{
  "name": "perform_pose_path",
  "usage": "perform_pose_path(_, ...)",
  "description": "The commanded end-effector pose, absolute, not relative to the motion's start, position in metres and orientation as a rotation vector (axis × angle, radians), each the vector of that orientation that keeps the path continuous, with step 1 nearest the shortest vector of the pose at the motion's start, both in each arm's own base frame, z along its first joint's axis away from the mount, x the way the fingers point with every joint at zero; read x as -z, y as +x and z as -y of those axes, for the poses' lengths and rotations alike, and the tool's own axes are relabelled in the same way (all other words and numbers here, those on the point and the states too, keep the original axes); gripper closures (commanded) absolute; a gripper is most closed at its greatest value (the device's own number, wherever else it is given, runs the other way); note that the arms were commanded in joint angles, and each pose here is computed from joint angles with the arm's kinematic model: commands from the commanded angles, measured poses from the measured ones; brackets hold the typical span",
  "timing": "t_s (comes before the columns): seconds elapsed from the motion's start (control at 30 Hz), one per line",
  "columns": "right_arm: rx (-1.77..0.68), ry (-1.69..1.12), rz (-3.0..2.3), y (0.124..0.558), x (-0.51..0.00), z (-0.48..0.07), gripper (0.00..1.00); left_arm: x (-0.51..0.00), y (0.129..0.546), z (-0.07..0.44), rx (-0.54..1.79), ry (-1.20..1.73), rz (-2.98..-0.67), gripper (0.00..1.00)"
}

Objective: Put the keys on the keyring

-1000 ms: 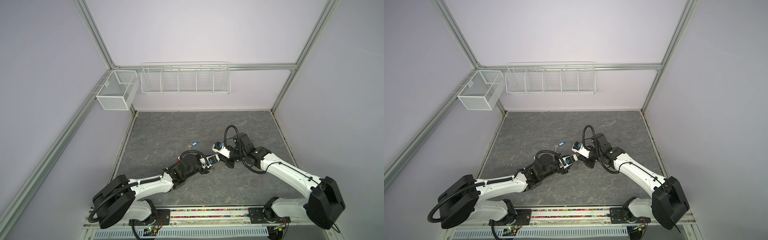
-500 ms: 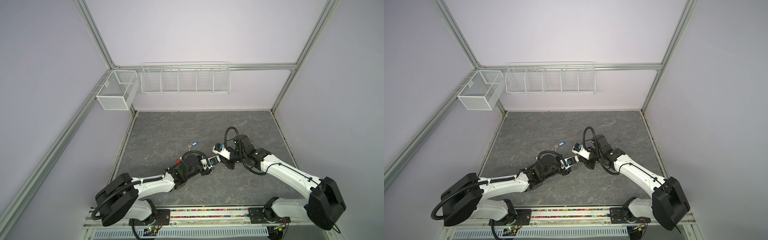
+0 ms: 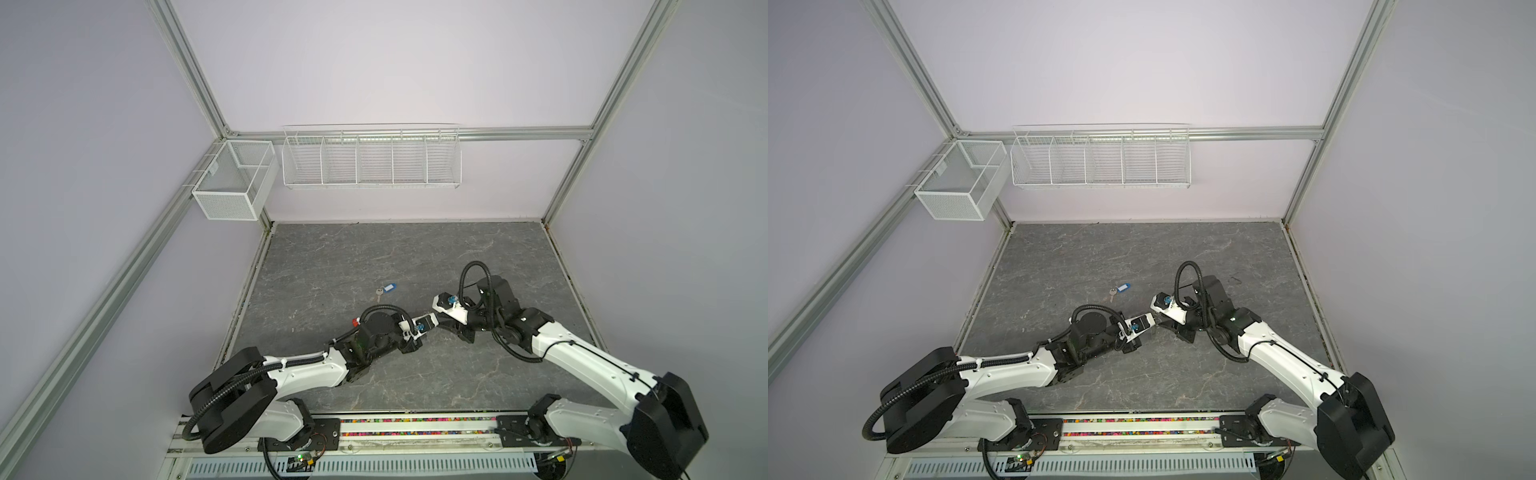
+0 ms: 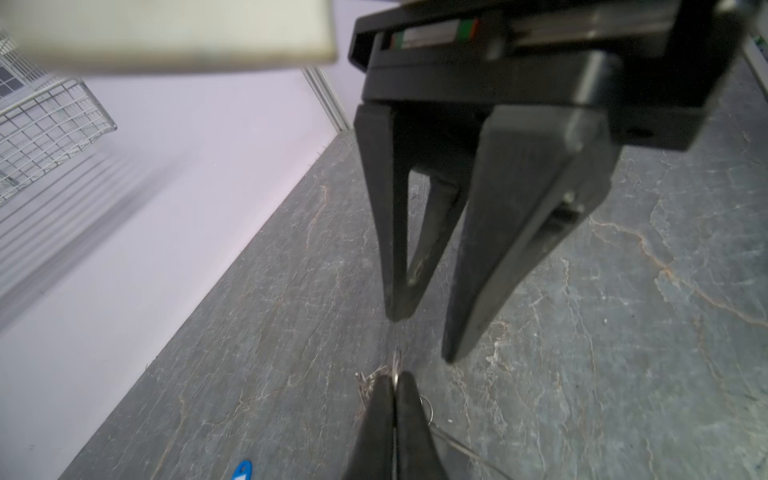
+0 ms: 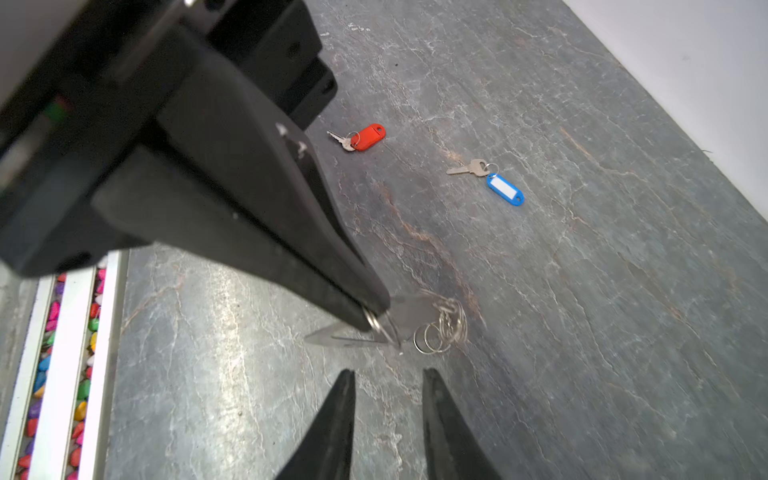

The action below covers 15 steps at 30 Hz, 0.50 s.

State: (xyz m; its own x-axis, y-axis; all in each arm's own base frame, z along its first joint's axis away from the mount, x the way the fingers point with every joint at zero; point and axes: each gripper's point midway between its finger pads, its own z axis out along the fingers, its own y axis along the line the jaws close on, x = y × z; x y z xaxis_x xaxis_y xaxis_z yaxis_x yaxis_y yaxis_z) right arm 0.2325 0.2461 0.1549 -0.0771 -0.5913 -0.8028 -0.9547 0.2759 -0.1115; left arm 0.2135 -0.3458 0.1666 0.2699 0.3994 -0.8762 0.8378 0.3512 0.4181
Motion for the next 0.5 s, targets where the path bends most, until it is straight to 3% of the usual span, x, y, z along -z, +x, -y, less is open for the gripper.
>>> perform_pose_path(0.0,-0.621,-1.403,-1.673,0.231,-0.162,-0.243,0.68,-0.186,0.209,0.344,0.533,1.192,-1.284,1.00)
perform_pose_path(0.47,-0.824,-1.395,-1.531,0.214,-0.178,-0.263,0.69,-0.203,0.196,0.344,0.776,1.138,-1.177,1.00)
